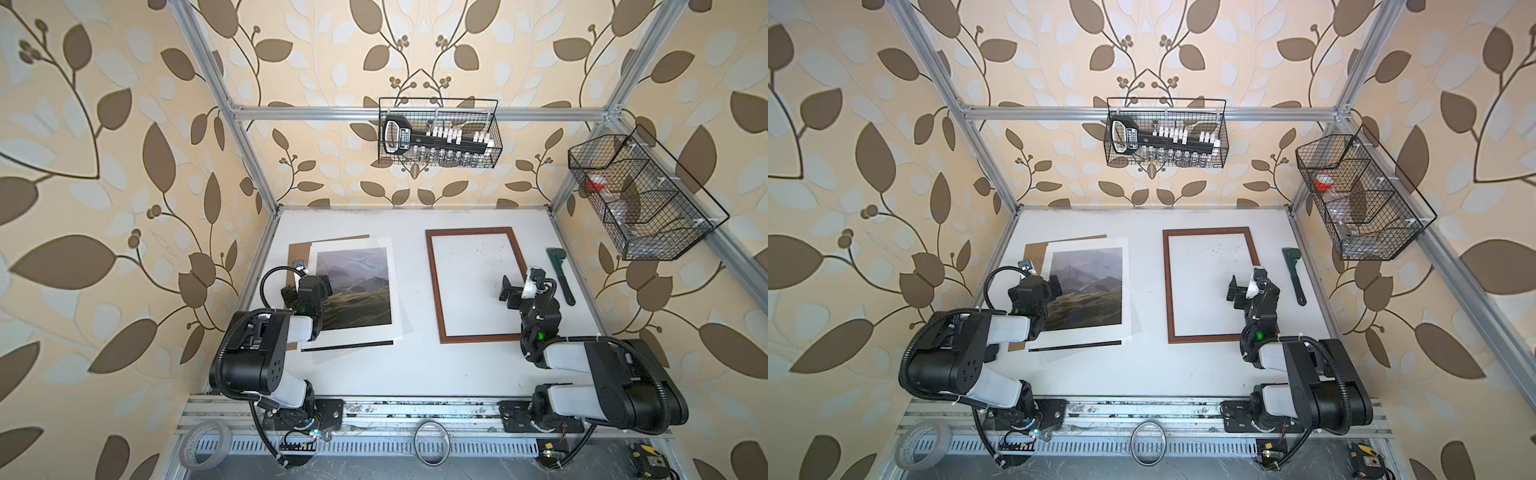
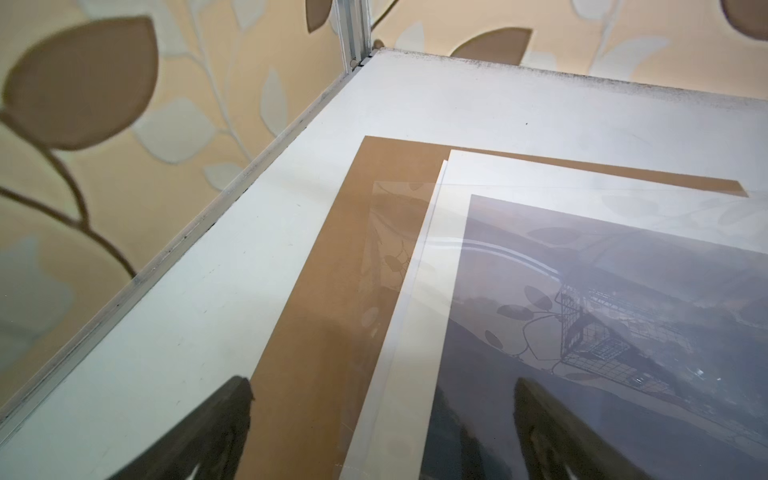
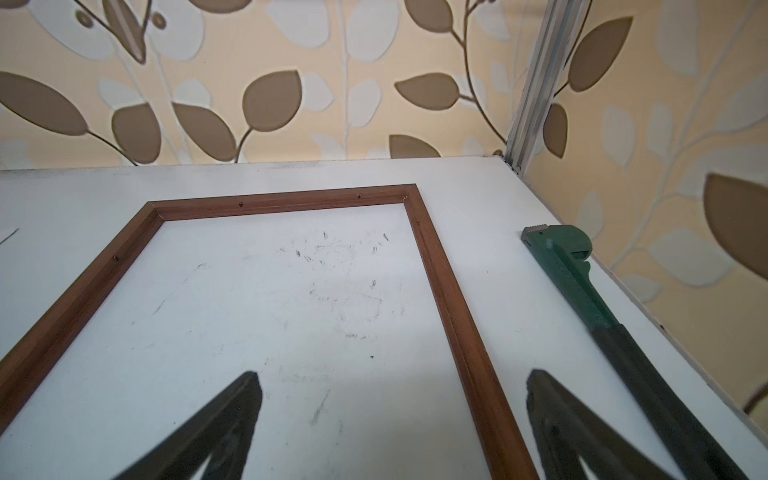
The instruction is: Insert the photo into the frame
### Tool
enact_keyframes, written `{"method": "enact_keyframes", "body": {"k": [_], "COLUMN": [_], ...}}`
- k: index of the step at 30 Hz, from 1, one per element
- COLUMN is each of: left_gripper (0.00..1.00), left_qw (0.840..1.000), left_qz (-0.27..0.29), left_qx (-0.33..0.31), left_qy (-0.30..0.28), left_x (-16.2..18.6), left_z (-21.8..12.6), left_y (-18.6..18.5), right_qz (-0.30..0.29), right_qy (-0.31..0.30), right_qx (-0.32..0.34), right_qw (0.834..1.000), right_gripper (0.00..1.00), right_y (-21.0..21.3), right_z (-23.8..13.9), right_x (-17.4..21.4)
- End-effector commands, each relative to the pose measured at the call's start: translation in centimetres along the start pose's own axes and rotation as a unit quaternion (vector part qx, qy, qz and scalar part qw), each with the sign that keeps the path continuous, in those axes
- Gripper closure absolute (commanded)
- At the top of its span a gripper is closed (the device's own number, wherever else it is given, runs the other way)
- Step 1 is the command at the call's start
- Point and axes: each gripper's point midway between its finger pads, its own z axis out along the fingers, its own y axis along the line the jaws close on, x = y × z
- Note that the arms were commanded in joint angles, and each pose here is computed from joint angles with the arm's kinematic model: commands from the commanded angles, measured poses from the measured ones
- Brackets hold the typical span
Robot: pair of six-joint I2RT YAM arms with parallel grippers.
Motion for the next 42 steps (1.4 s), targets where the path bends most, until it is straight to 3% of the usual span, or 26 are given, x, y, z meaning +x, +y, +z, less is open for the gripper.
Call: {"method": "enact_keyframes", "body": {"k": [1,34,39,42], "left_gripper": [0.01,0.01,0.01,0.01], "left_qw": [1.0,0.999,0.999,0.999], "left_qz": [-0.008,-0.023,-0.004,0.009], "left_qx": [0.002,0.021,0.018,-0.018], "left_qy": [-0.023,-0.015,-0.035,-0.048], "left_x": [-1.3,-1.1,-3.1,-5.2], "left_z": [-0.3,-0.1,-1.5,-3.0], "left_y": [-0.3,0.0,-0.5,-0.2], "right_qz": [-0.017,0.005,-0.023,-0.05], "right_qy": [-0.014,-0.007,-0.007,-0.009], "right_qx": [-0.032,-0.042,-0.011,0.0], "right_qw": [0.999,0.999,1.0,0.999], "right_gripper": [0.0,0.0,0.0,0.0], "right_y": [1.4,0.8,1.0,1.9], "right_z": [0.0,0.5,-0.2,-0.7], "right_x": [-0.8,-0.7,-2.6,-5.0]}}
